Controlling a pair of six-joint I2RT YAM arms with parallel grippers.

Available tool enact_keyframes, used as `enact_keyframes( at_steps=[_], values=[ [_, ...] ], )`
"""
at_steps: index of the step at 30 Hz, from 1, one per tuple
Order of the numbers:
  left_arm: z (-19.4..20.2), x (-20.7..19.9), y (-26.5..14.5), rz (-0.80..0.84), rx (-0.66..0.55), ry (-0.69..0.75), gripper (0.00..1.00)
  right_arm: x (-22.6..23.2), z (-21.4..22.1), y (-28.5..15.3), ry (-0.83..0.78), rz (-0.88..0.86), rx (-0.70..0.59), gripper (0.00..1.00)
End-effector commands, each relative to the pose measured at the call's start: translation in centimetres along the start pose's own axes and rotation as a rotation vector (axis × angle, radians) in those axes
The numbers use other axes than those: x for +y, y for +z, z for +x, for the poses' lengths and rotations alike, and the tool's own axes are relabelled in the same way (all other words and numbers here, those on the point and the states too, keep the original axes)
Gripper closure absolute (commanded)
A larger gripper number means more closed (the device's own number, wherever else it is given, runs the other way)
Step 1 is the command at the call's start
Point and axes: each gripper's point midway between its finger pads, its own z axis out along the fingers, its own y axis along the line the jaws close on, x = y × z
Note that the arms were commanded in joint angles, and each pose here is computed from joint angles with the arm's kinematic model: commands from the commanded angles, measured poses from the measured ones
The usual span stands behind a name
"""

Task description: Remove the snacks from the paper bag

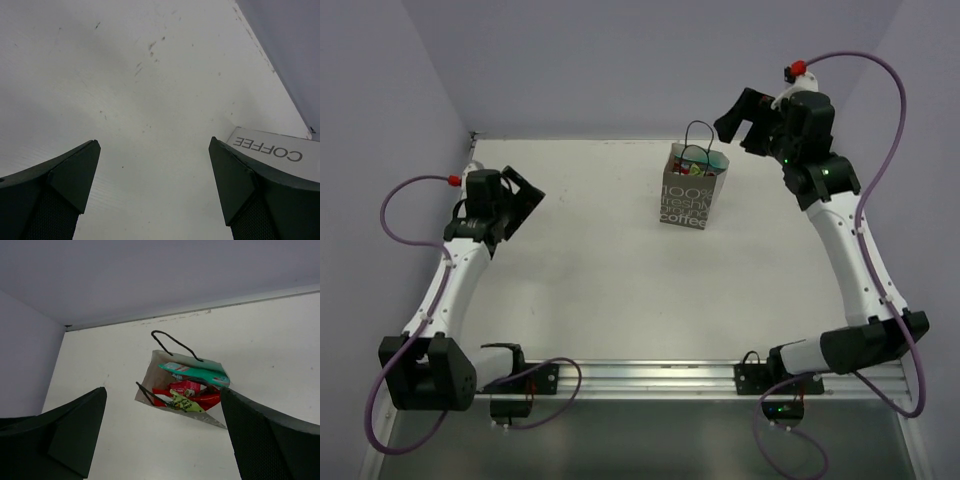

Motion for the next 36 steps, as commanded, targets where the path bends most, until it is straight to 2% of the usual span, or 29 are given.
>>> enact_keyframes(
  at_steps=[1,2,3,8,12,15,17,18,22,25,28,31,36],
  values=[
    [0.7,-1.9,-0.8,0.05,0.096,-0.038,0.0,-1.4,0.2,0.2,-0.01,0.098,0.087,0.01],
    [0.7,-1.7,-0.9,0.041,0.094,-0.038,0.0,-1.7,-0.3,1.5,-0.017,0.13,0.105,0.01],
    [0.5,-1.7,-1.2,0.046,0.084,-0.039,0.0,-2.5,1.0,1.7,-0.036,0.161,0.179,0.01],
    [0.0,-2.3,-2.2,0.083,0.054,-0.03,0.0,-2.7,3.5,3.9,-0.028,0.111,0.301,0.01],
    [-0.1,-2.9,-2.6,0.106,0.064,0.003,0.0,-2.3,4.2,4.5,-0.049,0.06,0.321,0.01],
    [0.0,-3.1,-3.0,0.123,0.069,0.017,0.0,-0.6,5.1,4.6,-0.056,-0.053,0.348,0.01],
    [-0.1,-3.2,-3.4,0.135,0.066,0.026,0.0,0.2,5.7,4.6,-0.061,-0.101,0.37,0.09],
    [-0.1,-3.3,-3.5,0.143,0.065,0.034,0.0,0.7,5.8,4.4,-0.072,-0.12,0.372,0.09],
    [-0.1,-3.6,-3.8,0.164,0.065,0.054,0.0,3.0,6.2,3.4,-0.115,-0.232,0.354,0.07],
    [0.1,-3.8,-4.0,0.183,0.067,0.042,0.0,3.3,7.7,4.0,-0.117,-0.255,0.399,0.07],
    [0.5,-4.0,-4.1,0.205,0.076,0.018,0.0,2.9,8.7,5.1,-0.123,-0.253,0.443,0.19],
    [0.8,-4.2,-4.1,0.217,0.095,0.005,0.0,2.4,8.8,5.5,-0.148,-0.224,0.433,0.34],
    [1.0,-4.5,-4.4,0.237,0.105,-0.01,0.0,1.4,8.0,6.3,-0.197,-0.164,0.397,0.37]
  ],
)
